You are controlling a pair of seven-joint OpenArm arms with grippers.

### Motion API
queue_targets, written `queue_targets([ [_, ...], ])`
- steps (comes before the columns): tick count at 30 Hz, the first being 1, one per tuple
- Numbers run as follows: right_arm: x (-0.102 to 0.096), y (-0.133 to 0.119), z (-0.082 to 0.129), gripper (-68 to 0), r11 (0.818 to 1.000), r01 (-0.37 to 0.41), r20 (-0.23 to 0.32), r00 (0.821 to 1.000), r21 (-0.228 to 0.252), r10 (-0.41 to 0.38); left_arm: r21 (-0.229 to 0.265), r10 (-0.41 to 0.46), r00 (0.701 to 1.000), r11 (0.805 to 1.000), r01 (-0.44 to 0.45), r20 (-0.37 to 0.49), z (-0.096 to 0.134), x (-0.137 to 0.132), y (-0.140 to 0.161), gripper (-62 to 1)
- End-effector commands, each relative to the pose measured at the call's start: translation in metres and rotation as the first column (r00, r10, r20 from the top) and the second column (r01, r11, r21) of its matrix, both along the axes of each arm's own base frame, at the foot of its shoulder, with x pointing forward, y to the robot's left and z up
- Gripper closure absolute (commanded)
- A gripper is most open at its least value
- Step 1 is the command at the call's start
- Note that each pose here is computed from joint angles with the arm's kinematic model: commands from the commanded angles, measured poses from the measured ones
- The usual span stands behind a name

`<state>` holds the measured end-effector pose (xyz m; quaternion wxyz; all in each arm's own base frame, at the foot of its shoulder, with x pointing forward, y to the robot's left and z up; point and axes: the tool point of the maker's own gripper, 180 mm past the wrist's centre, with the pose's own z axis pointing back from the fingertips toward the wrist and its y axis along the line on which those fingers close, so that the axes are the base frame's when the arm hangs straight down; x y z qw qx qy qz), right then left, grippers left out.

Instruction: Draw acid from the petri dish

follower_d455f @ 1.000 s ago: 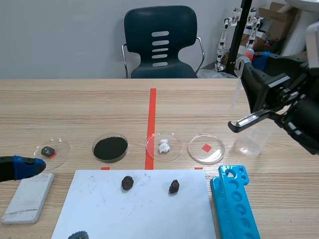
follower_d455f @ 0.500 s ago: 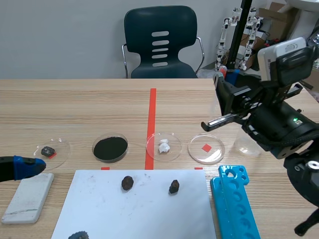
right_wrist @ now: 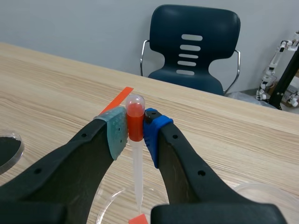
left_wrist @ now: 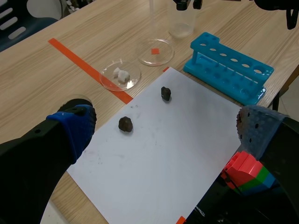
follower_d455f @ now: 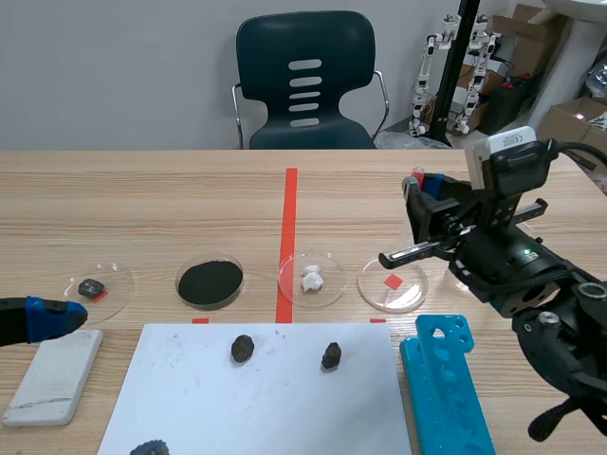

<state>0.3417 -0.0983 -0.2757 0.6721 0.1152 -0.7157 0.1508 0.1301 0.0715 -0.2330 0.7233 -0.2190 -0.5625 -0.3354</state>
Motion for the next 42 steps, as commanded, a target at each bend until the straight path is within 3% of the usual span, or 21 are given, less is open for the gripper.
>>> queue_targets([
  [1,0.005,0.0,0.018,-9.3,0.999,0.005,0.068,0.998,0.036,-0.007,-0.029,0.002,1.0,1.0,-0.002,0.013,0.007,0.0,-0.003,-62.3],
  [6,0.001,-0.001,0.015,-9.3,0.997,0.01,0.098,0.995,0.071,-0.017,-0.029,0.002,1.0,1.0,-0.002,0.013,0.007,0.0,-0.003,-62.3],
  [22,0.0,-0.004,-0.007,-9.3,0.998,0.027,0.038,0.999,0.063,-0.029,-0.029,0.002,1.0,1.0,-0.002,0.013,0.007,0.0,-0.003,-62.3],
  [42,-0.002,-0.002,-0.006,-9.3,0.998,0.016,0.058,0.998,0.055,-0.019,-0.029,0.002,1.0,1.0,-0.002,0.013,0.007,0.0,-0.003,-62.3],
])
